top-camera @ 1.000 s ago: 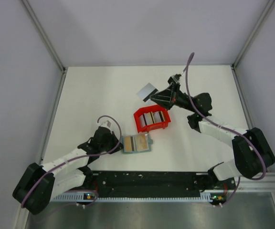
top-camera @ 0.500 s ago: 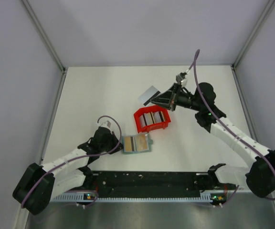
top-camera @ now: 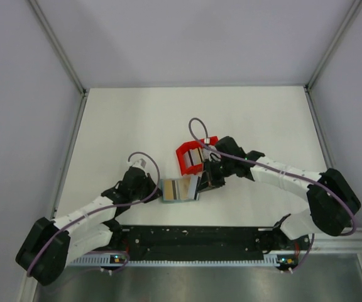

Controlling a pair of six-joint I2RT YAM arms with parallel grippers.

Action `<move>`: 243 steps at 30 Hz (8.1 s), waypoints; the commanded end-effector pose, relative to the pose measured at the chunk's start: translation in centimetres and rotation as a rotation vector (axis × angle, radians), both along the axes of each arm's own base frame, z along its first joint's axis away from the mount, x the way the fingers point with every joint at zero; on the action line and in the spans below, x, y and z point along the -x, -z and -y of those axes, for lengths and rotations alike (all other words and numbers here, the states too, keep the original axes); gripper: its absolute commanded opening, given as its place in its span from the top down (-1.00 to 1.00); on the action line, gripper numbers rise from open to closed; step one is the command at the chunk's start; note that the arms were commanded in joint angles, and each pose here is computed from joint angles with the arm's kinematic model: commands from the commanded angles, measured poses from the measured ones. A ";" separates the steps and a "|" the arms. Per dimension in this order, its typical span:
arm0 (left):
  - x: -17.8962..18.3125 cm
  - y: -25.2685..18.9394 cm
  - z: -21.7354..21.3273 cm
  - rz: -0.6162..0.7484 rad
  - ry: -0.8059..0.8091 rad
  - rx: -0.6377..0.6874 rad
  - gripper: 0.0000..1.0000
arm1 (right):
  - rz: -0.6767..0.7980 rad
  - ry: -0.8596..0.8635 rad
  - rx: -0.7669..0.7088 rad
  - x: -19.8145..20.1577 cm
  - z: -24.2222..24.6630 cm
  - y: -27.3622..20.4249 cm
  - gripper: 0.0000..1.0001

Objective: Put the credit cards into the card holder
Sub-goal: Turn over the card slot in the card holder, then insert the credit card into the card holder.

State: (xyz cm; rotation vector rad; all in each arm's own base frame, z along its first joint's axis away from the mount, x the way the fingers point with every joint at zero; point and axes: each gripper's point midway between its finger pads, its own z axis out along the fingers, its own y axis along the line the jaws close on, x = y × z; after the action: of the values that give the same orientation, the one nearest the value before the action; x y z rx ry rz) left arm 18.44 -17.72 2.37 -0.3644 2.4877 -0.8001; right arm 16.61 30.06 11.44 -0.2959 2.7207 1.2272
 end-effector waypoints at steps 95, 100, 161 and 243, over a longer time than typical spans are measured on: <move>-0.6 -3.4 0.9 0.083 0.066 0.032 1.00 | 0.294 -0.094 0.190 0.2 -5.1 -0.8 1.00; -0.1 -1.4 -0.3 0.014 0.030 -0.044 1.00 | 0.187 -0.175 0.087 1.1 -5.6 0.3 1.00; 2.3 -0.7 3.2 0.067 0.357 0.060 1.00 | -0.034 -0.151 0.024 4.2 -1.2 4.2 1.00; 2.5 -1.3 3.9 0.106 0.367 0.084 1.00 | -0.229 0.018 0.078 2.3 0.0 10.9 1.00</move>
State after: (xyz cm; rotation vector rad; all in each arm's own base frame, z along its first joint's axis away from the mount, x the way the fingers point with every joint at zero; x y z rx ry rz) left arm 15.01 -20.78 2.08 0.0633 2.5329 -1.0056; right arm 13.06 30.26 1.92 -0.2189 2.9484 1.3368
